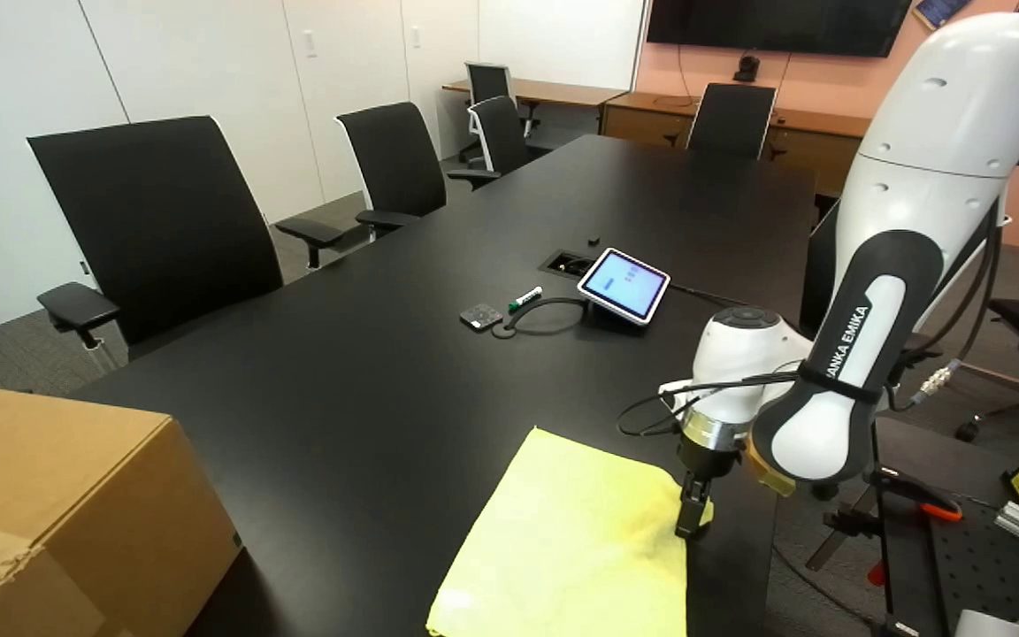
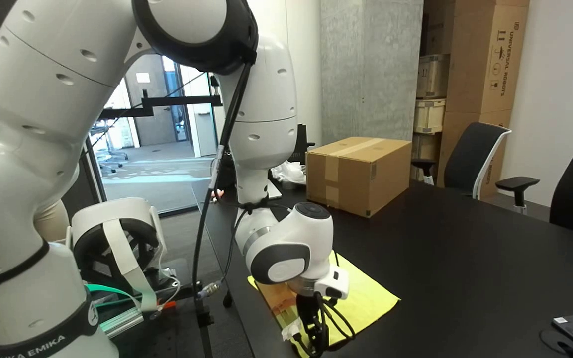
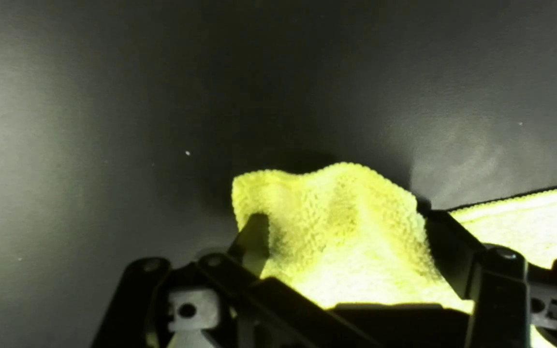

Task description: Fold the towel from bottom to top.

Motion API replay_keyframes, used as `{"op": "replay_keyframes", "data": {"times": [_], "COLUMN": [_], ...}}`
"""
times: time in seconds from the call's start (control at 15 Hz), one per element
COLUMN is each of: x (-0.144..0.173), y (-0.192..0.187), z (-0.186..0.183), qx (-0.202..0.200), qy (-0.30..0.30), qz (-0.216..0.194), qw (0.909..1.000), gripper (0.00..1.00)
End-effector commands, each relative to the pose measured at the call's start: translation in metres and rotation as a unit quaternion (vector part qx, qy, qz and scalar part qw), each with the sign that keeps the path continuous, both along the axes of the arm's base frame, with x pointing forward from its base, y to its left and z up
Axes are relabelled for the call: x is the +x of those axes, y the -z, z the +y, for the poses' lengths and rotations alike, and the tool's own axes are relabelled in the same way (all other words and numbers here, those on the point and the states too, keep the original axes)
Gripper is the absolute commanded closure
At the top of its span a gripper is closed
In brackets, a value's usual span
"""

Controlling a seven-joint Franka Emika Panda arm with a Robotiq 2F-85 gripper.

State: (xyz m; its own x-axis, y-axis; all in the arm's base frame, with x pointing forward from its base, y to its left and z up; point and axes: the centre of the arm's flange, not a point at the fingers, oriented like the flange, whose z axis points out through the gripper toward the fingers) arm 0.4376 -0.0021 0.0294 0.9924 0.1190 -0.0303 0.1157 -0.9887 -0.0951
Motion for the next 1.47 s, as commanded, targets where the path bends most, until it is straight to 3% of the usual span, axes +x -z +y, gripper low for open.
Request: {"op": "replay_keyframes", "data": {"times": [0.0, 0.47, 0.6, 0.87, 1.4], "x": [0.007, 0.021, 0.031, 0.064, 0.166], "y": [-0.001, -0.047, -0.059, -0.078, -0.092], "z": [0.001, 0.019, 0.027, 0.040, 0.048], "qx": [0.004, -0.025, -0.032, -0.054, -0.093], "qy": [-0.007, -0.025, -0.030, -0.024, 0.035], "qz": [0.007, 0.011, 0.001, -0.018, -0.049], "qw": [0.9999, 0.9993, 0.9990, 0.9981, 0.9939], "gripper": [0.45, 0.97, 1.00, 0.97, 0.97]}}
